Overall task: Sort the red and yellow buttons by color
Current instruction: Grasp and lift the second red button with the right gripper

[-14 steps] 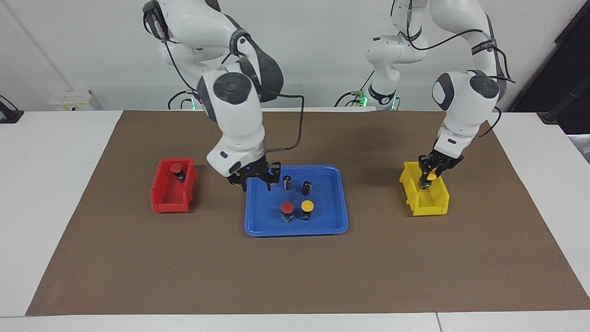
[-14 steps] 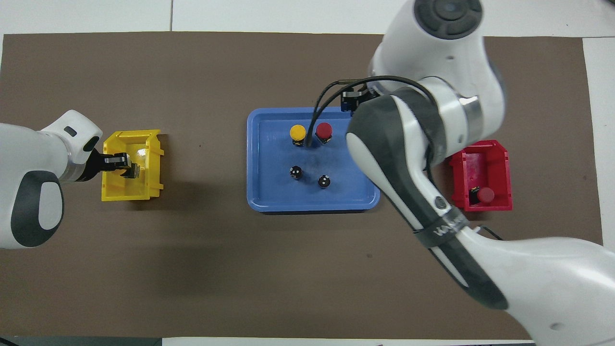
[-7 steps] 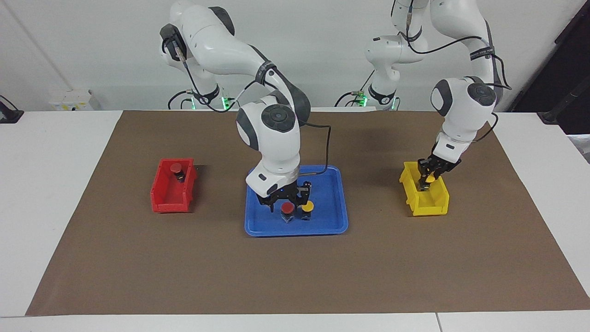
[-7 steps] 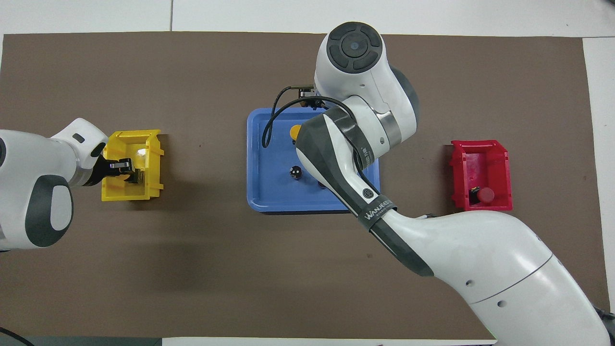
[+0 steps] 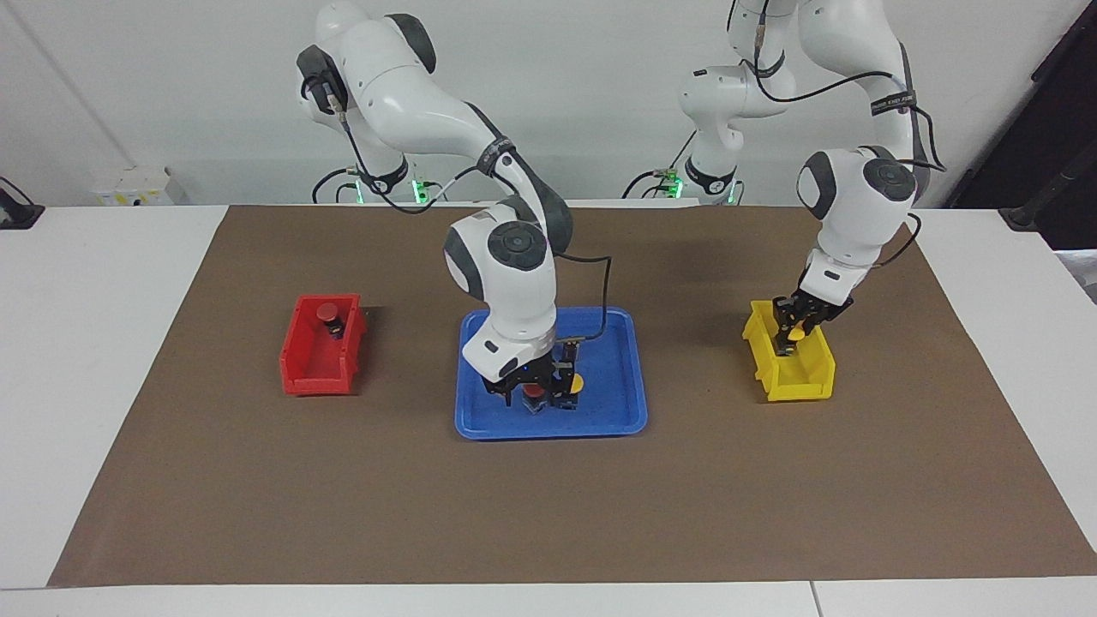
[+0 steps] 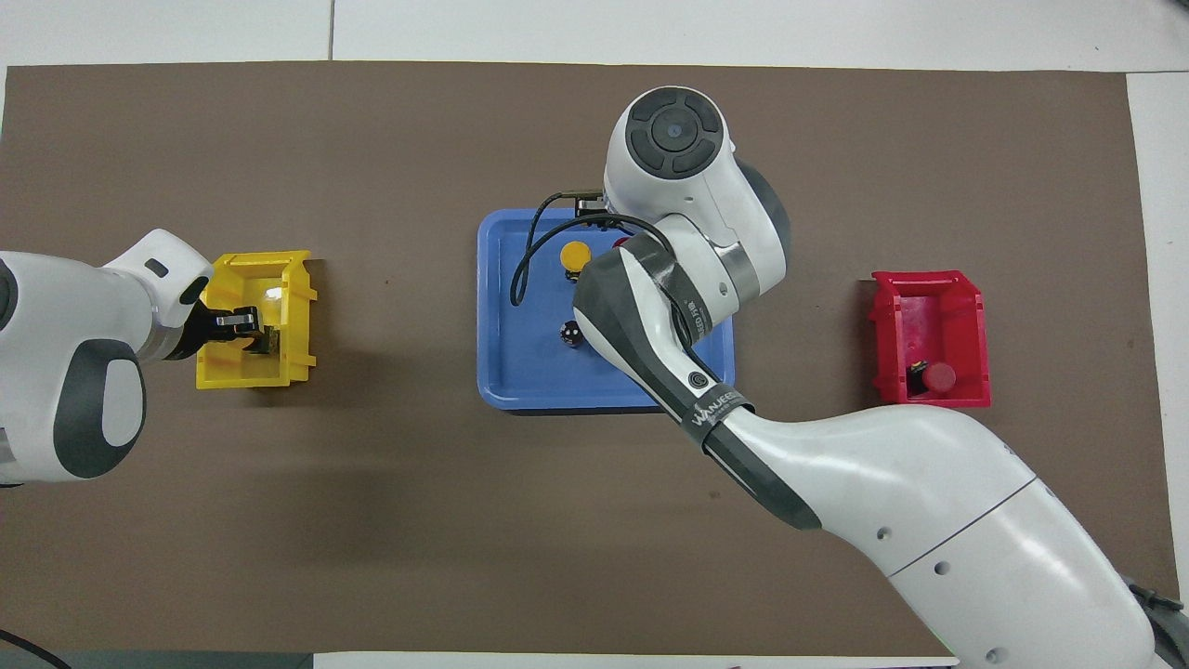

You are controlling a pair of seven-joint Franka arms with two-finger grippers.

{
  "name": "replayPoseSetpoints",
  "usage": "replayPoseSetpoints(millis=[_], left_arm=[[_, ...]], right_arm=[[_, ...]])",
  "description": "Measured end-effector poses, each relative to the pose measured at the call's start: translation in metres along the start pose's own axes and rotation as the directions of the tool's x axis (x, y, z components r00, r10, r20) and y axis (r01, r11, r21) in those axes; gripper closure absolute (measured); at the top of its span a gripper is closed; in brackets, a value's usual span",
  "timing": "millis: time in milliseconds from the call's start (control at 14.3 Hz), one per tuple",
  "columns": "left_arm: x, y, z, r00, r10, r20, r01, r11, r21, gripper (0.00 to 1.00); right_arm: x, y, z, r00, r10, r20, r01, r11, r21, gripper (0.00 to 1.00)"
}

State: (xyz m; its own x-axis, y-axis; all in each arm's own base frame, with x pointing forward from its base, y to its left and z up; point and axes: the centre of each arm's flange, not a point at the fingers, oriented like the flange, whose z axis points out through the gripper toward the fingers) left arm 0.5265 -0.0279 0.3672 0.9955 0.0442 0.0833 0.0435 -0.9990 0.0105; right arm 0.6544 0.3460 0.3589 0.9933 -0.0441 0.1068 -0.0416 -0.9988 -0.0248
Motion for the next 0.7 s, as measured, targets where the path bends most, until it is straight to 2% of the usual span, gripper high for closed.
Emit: replayPoseSetpoints(millis=[140,420,700], left_arm=[[0.001,0.001,-0.001,1.0,0.001,-0.002,-0.001,1.0,0.0,0.33],[0.017,0.007,-0.024,1.0,0.002,-0.012,-0.002,1.0,-0.003,0.27],[0.042,0.028,-0.073,1.0,-0.022,-0.016,0.022,1.0,-0.008,0.27]], right_arm=[[-0.002,0.0,0.0,1.0,-0.001,0.0,0.001,1.0,0.0,0.27],[-0.009,0.002,0.003,1.0,-0.005,0.013,0.005,1.0,-0.009,0.27],[-0.015,-0.001,0.005,1.0,-0.007,0.027,0.008,1.0,-0.005,0.27]])
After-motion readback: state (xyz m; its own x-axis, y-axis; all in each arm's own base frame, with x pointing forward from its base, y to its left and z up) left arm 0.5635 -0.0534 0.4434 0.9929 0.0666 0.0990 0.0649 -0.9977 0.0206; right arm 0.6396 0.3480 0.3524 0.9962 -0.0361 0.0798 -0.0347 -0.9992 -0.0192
